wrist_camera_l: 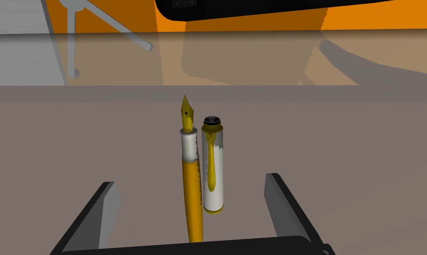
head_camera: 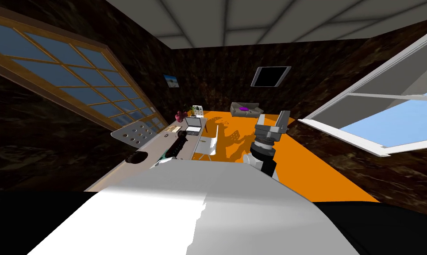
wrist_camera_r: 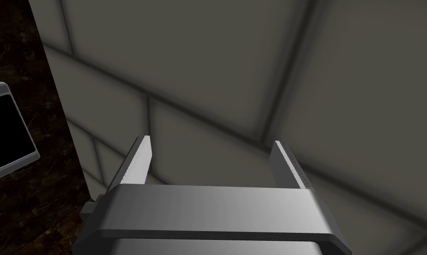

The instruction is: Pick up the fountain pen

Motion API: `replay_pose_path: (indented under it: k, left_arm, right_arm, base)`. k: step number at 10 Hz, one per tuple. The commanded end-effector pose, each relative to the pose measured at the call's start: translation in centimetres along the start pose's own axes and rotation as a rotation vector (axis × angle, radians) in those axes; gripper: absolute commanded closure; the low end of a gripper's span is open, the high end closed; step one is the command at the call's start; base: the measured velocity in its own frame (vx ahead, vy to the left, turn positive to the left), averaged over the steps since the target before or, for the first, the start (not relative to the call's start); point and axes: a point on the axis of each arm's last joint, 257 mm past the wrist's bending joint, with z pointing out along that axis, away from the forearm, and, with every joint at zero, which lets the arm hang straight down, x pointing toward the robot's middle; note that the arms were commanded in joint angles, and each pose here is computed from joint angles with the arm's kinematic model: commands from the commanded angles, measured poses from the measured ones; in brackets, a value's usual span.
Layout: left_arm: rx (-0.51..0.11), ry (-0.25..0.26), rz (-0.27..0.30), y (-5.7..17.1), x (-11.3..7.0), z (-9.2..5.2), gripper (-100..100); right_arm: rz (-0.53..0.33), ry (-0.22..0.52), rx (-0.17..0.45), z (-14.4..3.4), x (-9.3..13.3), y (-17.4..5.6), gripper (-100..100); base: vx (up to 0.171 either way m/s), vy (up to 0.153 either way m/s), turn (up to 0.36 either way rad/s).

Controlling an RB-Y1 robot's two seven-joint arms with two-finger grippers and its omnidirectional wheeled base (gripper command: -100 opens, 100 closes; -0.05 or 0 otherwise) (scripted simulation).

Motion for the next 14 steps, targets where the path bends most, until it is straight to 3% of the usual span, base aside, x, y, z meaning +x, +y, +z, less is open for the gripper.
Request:
replay_pose_path:
  k: [1, 2, 3, 4, 5, 6, 8, 9, 14]
  left_arm:
    - [-0.048, -0.008, -0.011, 1.4, -1.4, -0.2, -100]
    - [-0.028, -0.005, -0.007, 0.8, -0.8, 0.0, -100]
    - [-0.032, -0.005, -0.008, 0.9, -0.8, 0.0, 0]
    - [-0.030, -0.012, -0.050, 0.7, -1.5, 0.3, -100]
    - [-0.007, -0.016, -0.082, -0.5, -1.8, 0.2, -100]
    - [-0.028, -0.019, -0.093, 0.5, -2.1, 0.5, -100]
    - [-0.004, -0.027, -0.167, -0.8, -2.9, 0.8, -100]
    - [-0.025, -0.030, -0.179, 0.3, -3.1, 1.0, -100]
    - [-0.009, -0.037, -0.298, -0.6, -3.9, 1.6, -100]
  right_arm:
    - [0.000, 0.000, 0.000, 0.0, 0.0, 0.0, 0]
    - [0.000, 0.000, 0.000, 0.0, 0.0, 0.0, 0]
    - [0.000, 0.000, 0.000, 0.0, 0.0, 0.0, 0]
    - [0.000, 0.000, 0.000, 0.0, 0.0, 0.0, 0]
    - [0.000, 0.000, 0.000, 0.0, 0.0, 0.0, 0]
    - [0.000, 0.000, 0.000, 0.0, 0.0, 0.0, 0]
    - [0.000, 0.000, 0.000, 0.0, 0.0, 0.0, 0]
    - [0.000, 0.000, 0.000, 0.0, 0.0, 0.0, 0]
    - [0.000, 0.000, 0.000, 0.0, 0.0, 0.0, 0]
  base:
    - [0.025, 0.027, -0.113]
    - [0.011, 0.014, -0.023]
    - [0.000, 0.000, 0.000]
    - [-0.064, 0.026, -0.297]
    - [-0.170, 0.080, -0.637]
    - [-0.140, 0.054, 0.068]
    - [-0.121, 0.049, -0.308]
    - [-0.109, 0.037, -0.235]
    - [-0.098, 0.010, -0.231]
